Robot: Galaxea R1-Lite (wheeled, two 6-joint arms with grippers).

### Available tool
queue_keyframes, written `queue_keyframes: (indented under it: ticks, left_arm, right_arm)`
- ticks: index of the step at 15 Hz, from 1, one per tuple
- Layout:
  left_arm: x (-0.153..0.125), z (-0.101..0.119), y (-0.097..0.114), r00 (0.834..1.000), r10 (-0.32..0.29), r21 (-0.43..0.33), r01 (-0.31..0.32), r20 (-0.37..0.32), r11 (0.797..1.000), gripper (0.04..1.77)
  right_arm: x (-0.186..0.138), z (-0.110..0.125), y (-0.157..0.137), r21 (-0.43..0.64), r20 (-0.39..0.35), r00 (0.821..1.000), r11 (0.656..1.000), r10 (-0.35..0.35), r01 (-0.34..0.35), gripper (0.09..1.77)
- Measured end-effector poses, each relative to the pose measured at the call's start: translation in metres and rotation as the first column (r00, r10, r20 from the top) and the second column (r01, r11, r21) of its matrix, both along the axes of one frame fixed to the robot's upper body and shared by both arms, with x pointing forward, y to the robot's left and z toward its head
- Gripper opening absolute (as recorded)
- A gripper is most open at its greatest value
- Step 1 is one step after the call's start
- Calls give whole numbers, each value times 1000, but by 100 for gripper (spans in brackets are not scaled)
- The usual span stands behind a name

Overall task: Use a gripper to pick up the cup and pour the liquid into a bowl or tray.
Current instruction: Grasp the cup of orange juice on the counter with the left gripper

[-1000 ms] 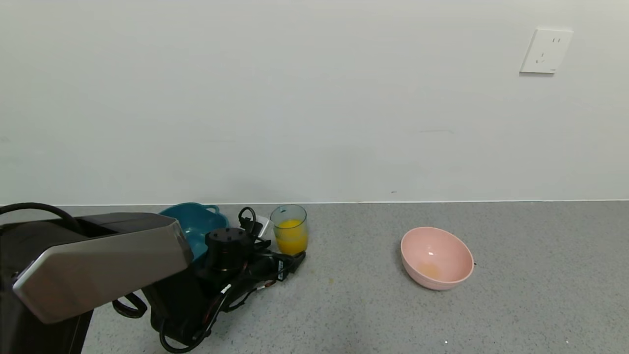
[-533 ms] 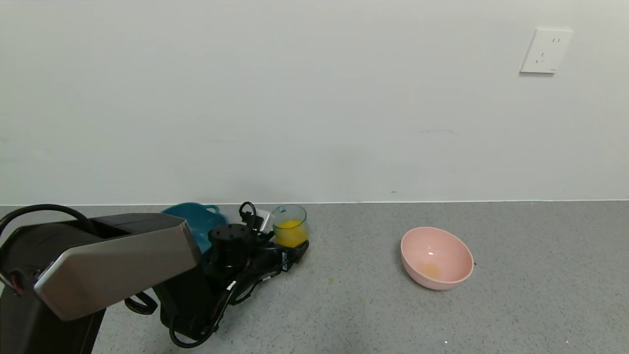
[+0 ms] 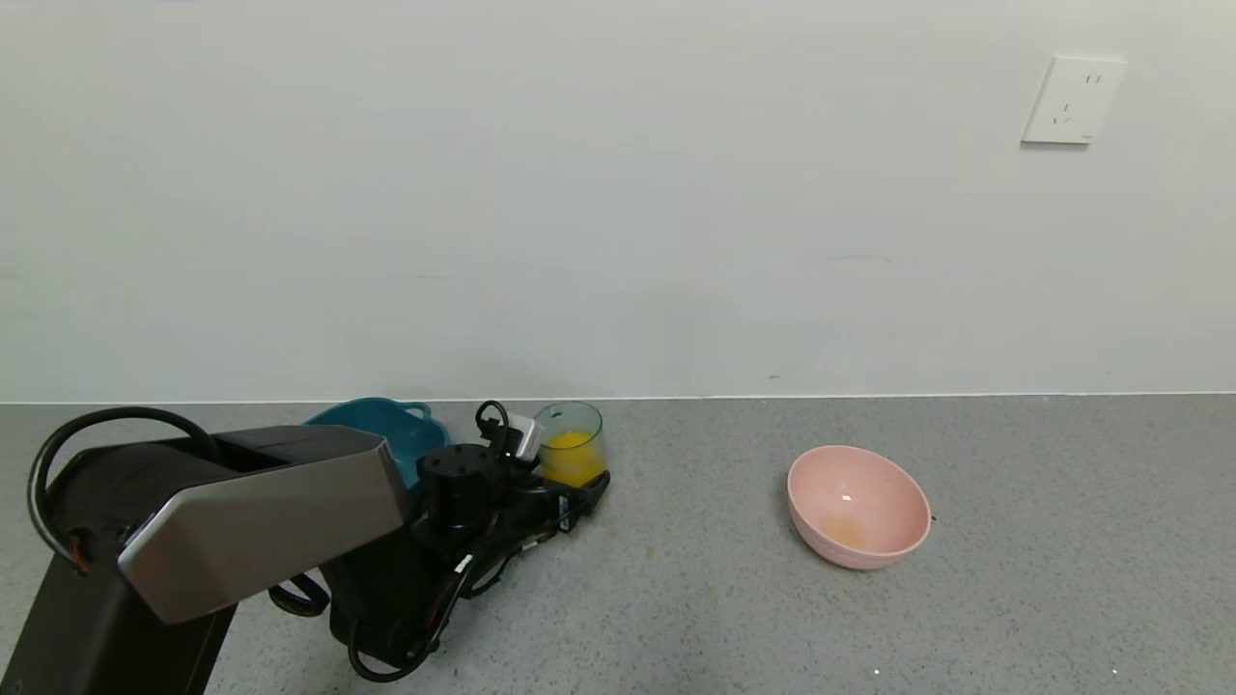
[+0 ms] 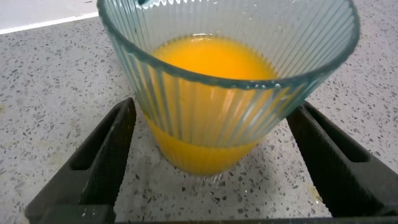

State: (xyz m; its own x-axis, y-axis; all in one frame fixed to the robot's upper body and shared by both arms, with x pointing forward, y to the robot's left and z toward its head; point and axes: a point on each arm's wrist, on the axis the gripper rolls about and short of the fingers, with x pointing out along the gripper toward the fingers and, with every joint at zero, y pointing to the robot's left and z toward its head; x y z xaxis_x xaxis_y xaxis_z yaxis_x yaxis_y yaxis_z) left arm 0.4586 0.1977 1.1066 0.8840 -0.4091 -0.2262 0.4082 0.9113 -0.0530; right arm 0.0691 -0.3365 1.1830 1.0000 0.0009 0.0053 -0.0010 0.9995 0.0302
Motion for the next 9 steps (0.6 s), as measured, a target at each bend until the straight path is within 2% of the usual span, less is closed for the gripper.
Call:
queue_keyframes:
  ticks: [9]
  left_arm:
    - [10,-1,-3,1000,10,-5,-10,22,1000,172]
  right_arm:
    - [0,0,0,0,0,1000,1000,0,0,171]
